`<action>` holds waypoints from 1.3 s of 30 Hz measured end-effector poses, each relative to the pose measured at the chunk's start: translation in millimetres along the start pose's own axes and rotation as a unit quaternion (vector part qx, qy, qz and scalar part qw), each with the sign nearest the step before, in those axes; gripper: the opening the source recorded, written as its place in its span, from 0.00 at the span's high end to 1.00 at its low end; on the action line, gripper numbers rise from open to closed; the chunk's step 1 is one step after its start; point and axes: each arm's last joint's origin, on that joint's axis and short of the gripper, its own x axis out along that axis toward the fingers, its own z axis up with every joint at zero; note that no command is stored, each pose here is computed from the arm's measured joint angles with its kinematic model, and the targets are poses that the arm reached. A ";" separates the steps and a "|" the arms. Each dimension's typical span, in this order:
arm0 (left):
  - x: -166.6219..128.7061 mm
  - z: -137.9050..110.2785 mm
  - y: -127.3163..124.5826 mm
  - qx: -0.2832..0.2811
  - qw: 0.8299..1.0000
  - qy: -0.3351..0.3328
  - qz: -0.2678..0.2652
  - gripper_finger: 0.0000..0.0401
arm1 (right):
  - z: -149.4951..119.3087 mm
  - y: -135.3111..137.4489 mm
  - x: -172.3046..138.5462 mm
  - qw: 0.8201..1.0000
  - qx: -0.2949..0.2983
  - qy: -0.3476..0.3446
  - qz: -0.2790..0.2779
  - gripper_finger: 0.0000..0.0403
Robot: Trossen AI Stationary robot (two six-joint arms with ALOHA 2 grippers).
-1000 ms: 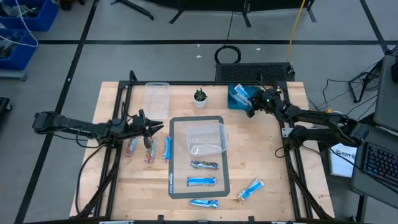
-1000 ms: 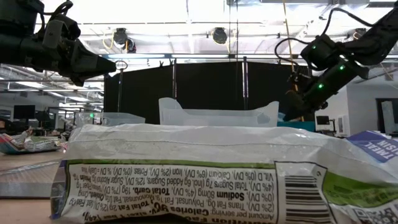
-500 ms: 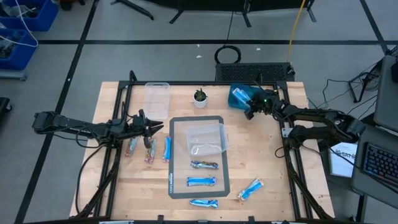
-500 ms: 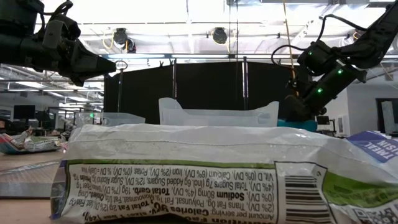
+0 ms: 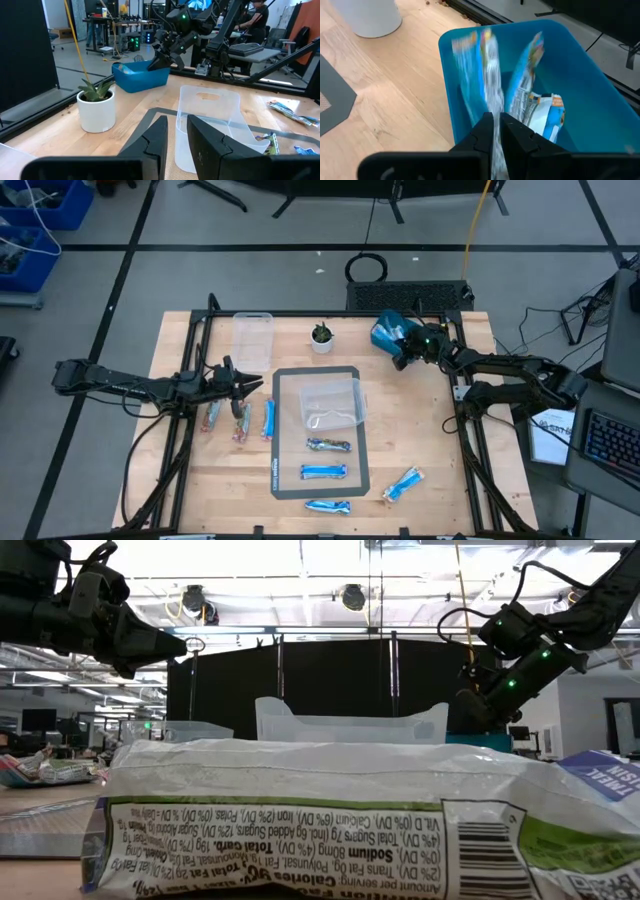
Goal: Pick and place Granola Bars by type
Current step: Put the snack into the right bin
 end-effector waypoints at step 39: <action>0.0 0.0 0.0 0.000 1.000 0.000 0.000 0.80 | 13.2 118.8 -118.4 0.803 -0.179 -0.210 0.528 1.00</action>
